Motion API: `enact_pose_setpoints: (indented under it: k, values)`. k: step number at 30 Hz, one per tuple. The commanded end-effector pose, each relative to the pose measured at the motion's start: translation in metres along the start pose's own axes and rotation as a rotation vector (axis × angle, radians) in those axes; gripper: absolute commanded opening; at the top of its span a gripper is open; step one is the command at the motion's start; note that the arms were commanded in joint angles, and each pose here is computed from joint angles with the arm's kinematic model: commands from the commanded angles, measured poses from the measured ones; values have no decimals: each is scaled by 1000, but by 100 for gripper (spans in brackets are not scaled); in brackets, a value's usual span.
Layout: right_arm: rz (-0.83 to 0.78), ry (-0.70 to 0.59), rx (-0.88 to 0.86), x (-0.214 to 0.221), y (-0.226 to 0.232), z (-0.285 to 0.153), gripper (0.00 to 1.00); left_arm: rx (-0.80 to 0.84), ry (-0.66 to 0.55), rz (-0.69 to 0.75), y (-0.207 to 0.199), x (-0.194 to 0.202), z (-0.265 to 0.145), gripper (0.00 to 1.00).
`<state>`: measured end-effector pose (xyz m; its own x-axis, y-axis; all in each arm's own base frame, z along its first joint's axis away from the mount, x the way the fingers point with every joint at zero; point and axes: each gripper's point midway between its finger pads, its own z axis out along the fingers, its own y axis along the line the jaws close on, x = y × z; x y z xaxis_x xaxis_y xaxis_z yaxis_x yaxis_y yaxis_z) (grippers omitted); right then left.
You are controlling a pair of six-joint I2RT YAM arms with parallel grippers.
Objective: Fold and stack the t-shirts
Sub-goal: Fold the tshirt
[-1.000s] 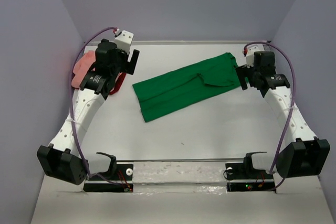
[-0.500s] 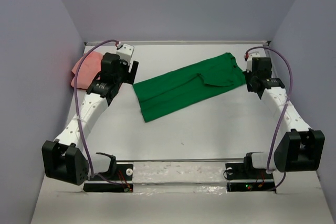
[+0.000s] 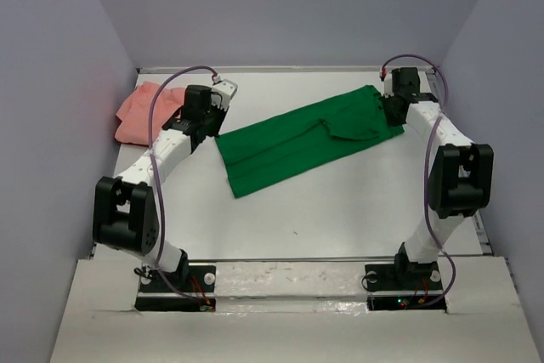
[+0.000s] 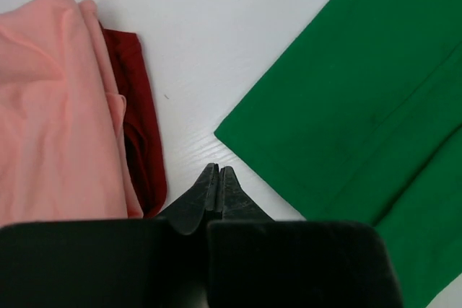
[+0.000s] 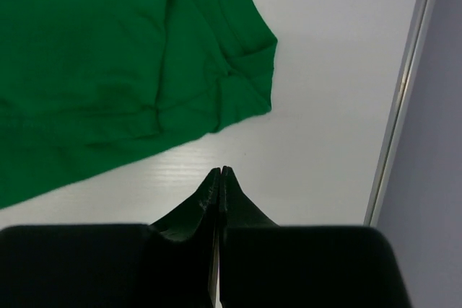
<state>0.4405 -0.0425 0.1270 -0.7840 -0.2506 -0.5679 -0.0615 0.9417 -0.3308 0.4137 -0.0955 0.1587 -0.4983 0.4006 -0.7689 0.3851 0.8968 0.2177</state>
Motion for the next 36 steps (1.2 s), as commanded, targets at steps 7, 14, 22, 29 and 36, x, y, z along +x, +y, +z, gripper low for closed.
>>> enact_pose_setpoints:
  k: [7, 14, 22, 29, 36]
  values:
    - [-13, 1, -44, -32, 6, 36, 0, 98, 93, 33, -22, -1, 56, 0]
    - [-10, 95, -116, -19, 26, 63, 0, 169, 167, 26, -39, 8, 74, 0]
    - [-15, 163, -137, -7, 34, 79, 0, 199, 278, 35, -46, 29, 70, 0]
    - [-12, 208, -160, -1, 41, 87, 0, 198, 399, 47, -52, 68, 64, 0]
    - [-15, 259, -187, 2, 47, 98, 0, 199, 464, 50, -56, 90, 63, 0]
